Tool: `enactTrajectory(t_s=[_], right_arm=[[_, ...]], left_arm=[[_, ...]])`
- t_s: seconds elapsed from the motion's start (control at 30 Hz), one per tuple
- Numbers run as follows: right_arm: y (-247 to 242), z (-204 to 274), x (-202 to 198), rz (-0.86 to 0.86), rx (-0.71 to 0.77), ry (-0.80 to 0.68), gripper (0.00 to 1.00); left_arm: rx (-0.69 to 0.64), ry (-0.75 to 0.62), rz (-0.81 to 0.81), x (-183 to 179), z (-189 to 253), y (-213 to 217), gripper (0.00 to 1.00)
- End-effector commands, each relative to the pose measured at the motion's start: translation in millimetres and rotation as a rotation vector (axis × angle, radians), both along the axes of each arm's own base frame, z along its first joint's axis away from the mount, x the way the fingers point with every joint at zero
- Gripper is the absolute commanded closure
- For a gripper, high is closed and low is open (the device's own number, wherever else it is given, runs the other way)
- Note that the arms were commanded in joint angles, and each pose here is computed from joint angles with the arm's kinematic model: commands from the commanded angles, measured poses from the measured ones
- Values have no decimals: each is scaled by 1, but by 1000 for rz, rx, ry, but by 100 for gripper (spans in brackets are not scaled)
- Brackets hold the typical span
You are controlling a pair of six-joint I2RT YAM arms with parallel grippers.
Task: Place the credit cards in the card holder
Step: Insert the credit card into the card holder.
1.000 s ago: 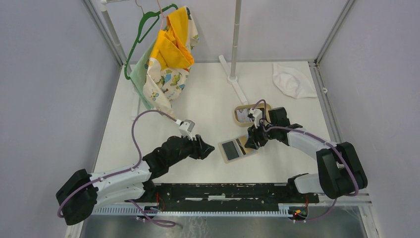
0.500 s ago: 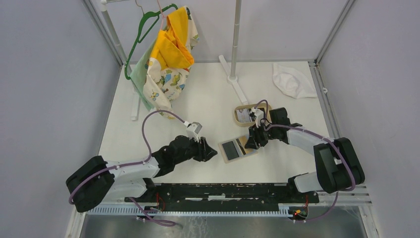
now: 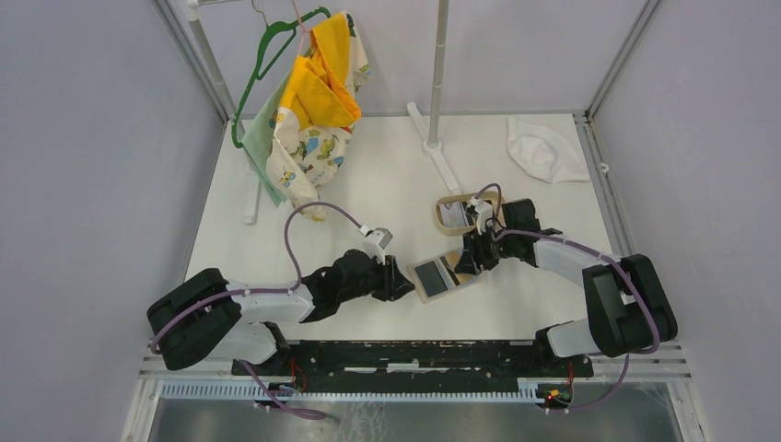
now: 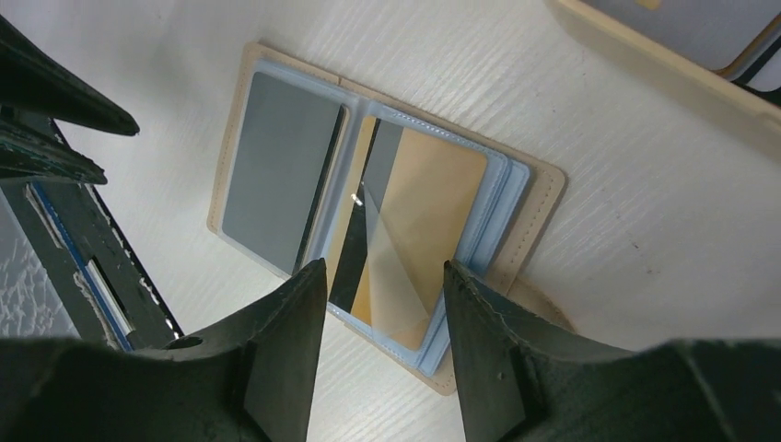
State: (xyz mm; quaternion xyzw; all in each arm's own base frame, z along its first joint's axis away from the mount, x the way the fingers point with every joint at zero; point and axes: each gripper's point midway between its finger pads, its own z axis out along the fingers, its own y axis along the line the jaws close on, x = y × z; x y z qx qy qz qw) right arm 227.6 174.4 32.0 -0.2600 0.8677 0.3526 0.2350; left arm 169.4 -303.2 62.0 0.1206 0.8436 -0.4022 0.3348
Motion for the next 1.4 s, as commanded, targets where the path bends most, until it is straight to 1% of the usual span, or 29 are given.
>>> enactTrajectory(t_s=[0.0, 0.27, 0.47, 0.8, 0.93, 1.13, 1.37], right_arm=[[-7, 4, 15, -47, -29, -66, 44], [-11, 9, 21, -49, -53, -116, 42], [-14, 13, 24, -47, -72, -153, 41], [-8, -3, 11, -25, -47, -33, 42], [-9, -7, 10, -35, -51, -14, 42], [5, 5, 3, 2, 47, 14, 45], [15, 27, -1, 33, 171, 1, 48]], left_arm=[[-66, -29, 5, 8, 20, -23, 63], [-5, -5, 7, 8, 1, -30, 66], [75, 6, 77, 17, -12, -22, 72], [94, -4, 63, 13, -12, -28, 73], [111, -4, 63, 14, -16, -30, 74], [137, -6, 62, 13, -20, -33, 74], [150, -5, 62, 14, -23, -34, 74]])
